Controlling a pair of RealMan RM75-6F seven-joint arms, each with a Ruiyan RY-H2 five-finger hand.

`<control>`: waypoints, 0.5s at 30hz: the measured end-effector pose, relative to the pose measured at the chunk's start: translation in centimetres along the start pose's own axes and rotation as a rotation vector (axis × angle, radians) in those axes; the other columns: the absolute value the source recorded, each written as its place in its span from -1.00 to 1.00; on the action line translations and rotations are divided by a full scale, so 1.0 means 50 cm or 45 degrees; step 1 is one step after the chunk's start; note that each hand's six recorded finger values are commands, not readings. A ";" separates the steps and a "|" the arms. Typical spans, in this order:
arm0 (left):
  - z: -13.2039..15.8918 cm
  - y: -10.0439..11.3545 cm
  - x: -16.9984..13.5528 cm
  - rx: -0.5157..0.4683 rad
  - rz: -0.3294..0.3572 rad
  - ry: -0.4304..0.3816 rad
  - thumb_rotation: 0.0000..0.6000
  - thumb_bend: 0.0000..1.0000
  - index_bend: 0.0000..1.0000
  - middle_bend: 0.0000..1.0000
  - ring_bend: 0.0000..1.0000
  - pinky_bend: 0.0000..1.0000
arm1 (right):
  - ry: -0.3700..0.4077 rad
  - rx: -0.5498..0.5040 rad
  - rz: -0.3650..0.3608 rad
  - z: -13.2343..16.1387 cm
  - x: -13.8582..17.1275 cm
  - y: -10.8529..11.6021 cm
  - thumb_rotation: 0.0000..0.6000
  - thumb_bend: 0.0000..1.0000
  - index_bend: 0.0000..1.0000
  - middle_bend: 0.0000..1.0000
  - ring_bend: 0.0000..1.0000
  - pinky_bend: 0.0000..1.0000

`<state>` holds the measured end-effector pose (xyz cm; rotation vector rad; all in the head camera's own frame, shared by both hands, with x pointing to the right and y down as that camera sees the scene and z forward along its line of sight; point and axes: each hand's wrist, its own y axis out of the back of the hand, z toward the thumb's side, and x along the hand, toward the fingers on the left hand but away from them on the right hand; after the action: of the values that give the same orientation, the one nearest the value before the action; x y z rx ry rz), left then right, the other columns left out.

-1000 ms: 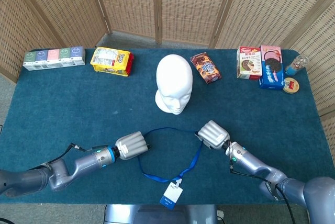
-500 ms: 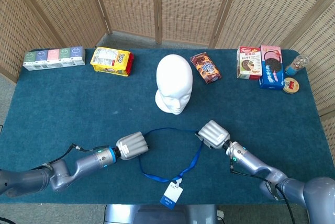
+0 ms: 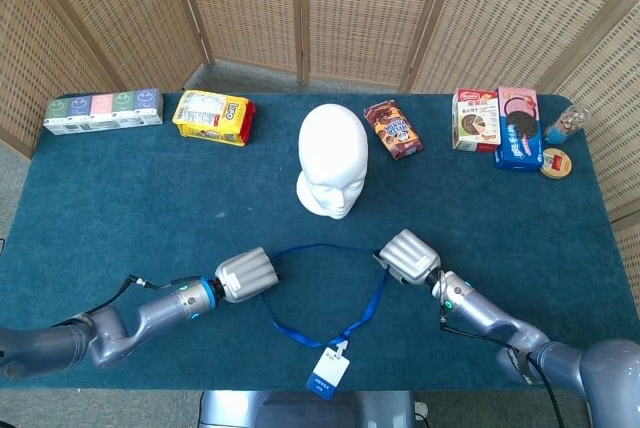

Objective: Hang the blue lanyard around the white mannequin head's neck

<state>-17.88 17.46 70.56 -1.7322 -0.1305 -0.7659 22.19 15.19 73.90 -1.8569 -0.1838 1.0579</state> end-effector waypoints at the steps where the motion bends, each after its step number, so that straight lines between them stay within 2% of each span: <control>1: -0.003 0.001 -0.003 -0.006 0.004 0.009 1.00 -0.16 0.16 1.00 1.00 1.00 | -0.002 -0.008 -0.006 0.000 0.000 0.002 1.00 0.05 0.41 1.00 1.00 1.00; 15: -0.037 0.033 -0.037 -0.057 0.090 0.092 1.00 -0.15 0.16 1.00 1.00 1.00 | -0.033 -0.129 -0.108 0.003 0.014 0.050 1.00 0.05 0.48 1.00 1.00 1.00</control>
<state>-19.33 15.83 68.35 -1.7399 -0.0031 -0.7831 21.77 14.30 71.47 -1.9085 -0.3342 1.0310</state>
